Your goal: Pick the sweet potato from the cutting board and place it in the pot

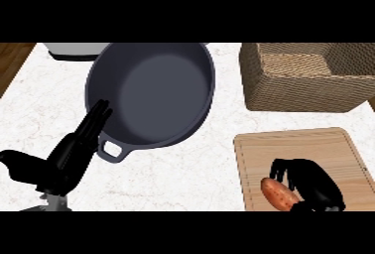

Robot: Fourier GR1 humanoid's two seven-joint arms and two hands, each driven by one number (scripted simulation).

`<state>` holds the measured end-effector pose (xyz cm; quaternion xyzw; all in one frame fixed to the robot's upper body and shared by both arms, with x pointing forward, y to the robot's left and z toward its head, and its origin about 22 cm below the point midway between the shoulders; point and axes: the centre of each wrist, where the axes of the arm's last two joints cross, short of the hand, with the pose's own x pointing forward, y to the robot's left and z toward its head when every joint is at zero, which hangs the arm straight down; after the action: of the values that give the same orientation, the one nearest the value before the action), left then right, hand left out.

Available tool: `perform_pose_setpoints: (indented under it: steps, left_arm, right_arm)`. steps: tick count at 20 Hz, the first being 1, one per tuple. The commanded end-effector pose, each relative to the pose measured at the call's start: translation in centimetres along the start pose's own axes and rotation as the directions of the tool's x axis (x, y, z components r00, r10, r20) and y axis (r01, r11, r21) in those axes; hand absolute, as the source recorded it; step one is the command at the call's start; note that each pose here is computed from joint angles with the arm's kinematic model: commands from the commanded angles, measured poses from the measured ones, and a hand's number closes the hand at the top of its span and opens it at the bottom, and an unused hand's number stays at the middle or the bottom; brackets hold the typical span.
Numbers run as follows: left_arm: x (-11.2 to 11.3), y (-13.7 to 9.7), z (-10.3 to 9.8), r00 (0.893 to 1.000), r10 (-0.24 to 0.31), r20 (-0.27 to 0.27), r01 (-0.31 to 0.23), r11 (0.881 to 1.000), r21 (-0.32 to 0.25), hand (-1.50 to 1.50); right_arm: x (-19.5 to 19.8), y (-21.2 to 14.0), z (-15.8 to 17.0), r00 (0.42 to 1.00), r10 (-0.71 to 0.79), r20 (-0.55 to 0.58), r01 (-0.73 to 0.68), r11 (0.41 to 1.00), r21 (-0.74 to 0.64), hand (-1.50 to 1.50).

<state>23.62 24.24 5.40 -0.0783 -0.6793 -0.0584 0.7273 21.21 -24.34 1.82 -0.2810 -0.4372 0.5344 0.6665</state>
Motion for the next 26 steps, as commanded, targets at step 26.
perform_pose_setpoints:
  steps: [26]
  left_arm:
    - [-2.1, -2.4, -0.2, 0.987, 0.057, -0.148, -0.067, 0.995, -0.068, 0.00]
  right_arm:
    - [22.5, -0.9, 12.8, 0.992, -0.077, 0.103, 0.128, 0.564, -0.816, 1.50]
